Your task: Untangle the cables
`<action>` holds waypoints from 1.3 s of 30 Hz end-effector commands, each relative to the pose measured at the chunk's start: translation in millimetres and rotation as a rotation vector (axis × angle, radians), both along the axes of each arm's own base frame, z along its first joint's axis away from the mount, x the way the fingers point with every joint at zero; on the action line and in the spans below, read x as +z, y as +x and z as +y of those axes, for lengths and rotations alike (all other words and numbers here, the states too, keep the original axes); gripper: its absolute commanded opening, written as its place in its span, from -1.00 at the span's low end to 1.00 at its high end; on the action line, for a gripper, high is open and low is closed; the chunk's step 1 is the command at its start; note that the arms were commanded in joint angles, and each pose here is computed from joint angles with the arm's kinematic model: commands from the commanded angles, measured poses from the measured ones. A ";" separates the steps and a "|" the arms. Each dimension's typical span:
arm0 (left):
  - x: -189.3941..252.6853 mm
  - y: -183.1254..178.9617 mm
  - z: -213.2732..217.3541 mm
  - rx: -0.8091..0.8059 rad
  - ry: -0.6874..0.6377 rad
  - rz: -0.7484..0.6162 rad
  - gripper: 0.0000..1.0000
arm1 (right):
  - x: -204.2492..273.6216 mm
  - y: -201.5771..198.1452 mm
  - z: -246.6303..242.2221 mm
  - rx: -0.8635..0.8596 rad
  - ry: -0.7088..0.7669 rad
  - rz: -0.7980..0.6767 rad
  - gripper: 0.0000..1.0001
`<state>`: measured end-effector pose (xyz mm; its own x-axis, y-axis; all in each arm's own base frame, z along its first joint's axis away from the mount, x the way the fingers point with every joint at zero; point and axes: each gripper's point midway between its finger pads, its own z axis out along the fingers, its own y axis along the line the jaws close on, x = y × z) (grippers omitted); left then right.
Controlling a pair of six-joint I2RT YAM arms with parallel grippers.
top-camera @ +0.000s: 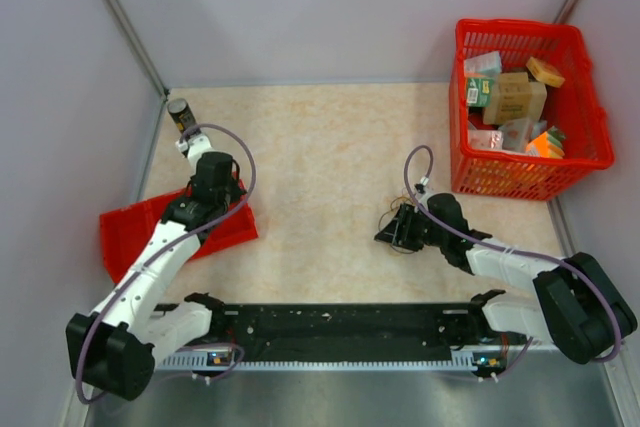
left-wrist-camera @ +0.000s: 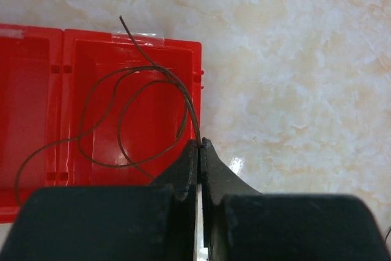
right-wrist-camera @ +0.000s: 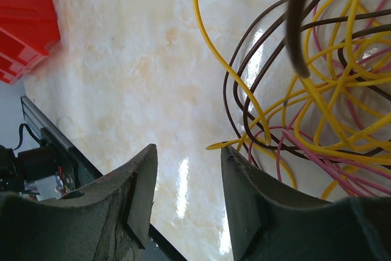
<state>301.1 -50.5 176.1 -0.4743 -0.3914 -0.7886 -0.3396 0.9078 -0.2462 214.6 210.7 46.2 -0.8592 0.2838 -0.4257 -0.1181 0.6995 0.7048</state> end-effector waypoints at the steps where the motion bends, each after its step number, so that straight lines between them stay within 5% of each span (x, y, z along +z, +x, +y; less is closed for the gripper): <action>1: 1.4 12.3 1.8 0.061 -0.153 -0.062 -1.00 | 10.9 10.5 3.1 0.006 0.022 -0.058 -0.08; 13: -56.5 20.1 -2.0 0.142 -0.360 0.012 -1.00 | 10.6 9.8 4.4 0.012 0.026 -0.056 -0.08; 24: -56.3 29.4 34.0 0.231 -0.291 -0.038 -1.00 | 11.5 10.8 5.6 0.018 0.029 -0.058 -0.08; 28: -49.0 28.3 33.8 0.227 -0.278 0.002 -0.12 | 10.9 10.6 5.9 0.023 0.027 -0.056 -0.08; 31: -28.7 20.6 26.9 0.172 -0.296 -0.029 0.22 | 11.3 9.8 6.5 0.032 0.028 -0.064 -0.06; 39: 43.2 -12.3 -26.6 -0.240 -0.363 -0.189 0.29 | 28.5 0.1 24.5 0.106 -0.065 -0.182 0.11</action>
